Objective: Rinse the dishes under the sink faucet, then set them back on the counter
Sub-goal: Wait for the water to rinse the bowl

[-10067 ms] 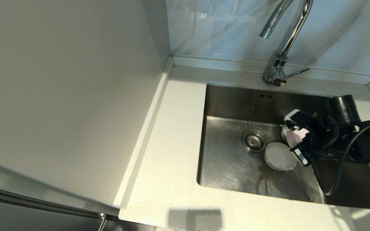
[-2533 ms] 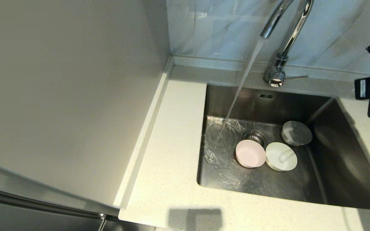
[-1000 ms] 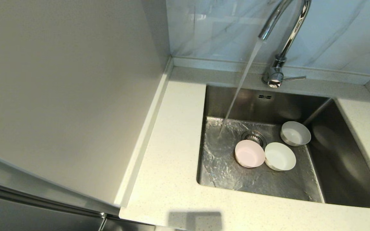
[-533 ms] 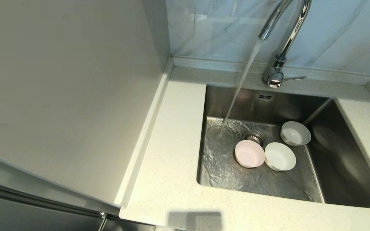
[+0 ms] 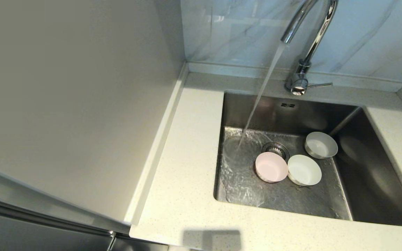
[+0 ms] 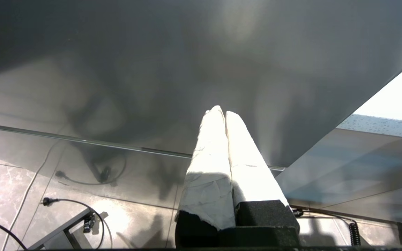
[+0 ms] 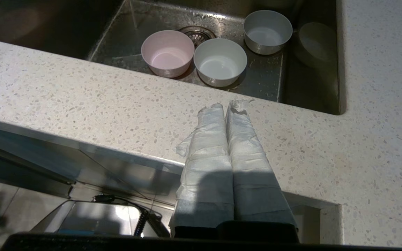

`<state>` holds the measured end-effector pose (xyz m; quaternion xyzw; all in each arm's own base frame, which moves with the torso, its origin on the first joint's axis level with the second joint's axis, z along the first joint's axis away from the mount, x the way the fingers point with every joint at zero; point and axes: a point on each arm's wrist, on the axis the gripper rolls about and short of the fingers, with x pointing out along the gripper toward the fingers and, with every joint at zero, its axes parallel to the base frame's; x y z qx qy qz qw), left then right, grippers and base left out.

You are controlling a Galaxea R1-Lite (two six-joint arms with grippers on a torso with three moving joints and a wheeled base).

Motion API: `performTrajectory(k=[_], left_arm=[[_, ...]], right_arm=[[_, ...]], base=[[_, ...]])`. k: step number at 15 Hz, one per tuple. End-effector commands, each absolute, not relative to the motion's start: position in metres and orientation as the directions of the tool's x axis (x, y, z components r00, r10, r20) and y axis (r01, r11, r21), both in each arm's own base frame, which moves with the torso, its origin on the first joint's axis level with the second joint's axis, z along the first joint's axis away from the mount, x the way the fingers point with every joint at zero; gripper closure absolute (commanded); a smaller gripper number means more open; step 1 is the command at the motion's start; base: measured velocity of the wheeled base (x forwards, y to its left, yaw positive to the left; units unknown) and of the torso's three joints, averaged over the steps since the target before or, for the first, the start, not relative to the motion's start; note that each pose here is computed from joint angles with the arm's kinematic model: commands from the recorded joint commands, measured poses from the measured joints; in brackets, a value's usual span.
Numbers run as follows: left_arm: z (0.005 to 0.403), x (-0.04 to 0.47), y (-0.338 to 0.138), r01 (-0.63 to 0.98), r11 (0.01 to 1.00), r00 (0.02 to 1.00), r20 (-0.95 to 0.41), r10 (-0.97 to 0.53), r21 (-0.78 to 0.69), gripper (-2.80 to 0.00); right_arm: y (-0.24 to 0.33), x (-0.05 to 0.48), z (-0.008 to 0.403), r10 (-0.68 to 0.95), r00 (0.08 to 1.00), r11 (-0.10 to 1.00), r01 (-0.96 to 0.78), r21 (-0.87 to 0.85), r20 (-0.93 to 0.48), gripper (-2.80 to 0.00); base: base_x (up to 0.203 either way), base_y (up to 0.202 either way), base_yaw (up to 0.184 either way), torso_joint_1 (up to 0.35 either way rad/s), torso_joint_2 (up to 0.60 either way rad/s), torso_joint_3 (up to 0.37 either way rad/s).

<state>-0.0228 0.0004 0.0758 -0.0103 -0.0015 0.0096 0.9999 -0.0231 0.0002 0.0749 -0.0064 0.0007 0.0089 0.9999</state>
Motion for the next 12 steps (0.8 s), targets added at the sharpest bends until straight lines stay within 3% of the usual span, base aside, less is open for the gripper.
performTrajectory(k=[1, 12], left_arm=[[0.0757, -0.0230, 0.0004, -0.020, 1.000, 1.000, 0.006, 0.020, -0.022, 0.00], [0.0757, -0.0230, 0.0004, -0.020, 1.000, 1.000, 0.006, 0.020, -0.022, 0.00]], right_arm=[[0.0002, -0.0228, 0.0749, 0.019, 1.000, 1.000, -0.019, -0.013, -0.006, 0.00], [0.0001, -0.0228, 0.0748, 0.019, 1.000, 1.000, -0.019, -0.012, -0.006, 0.00]], base=[[0.000, 0.000, 0.000, 0.000, 0.00, 0.000], [0.000, 0.000, 0.000, 0.000, 0.00, 0.000]])
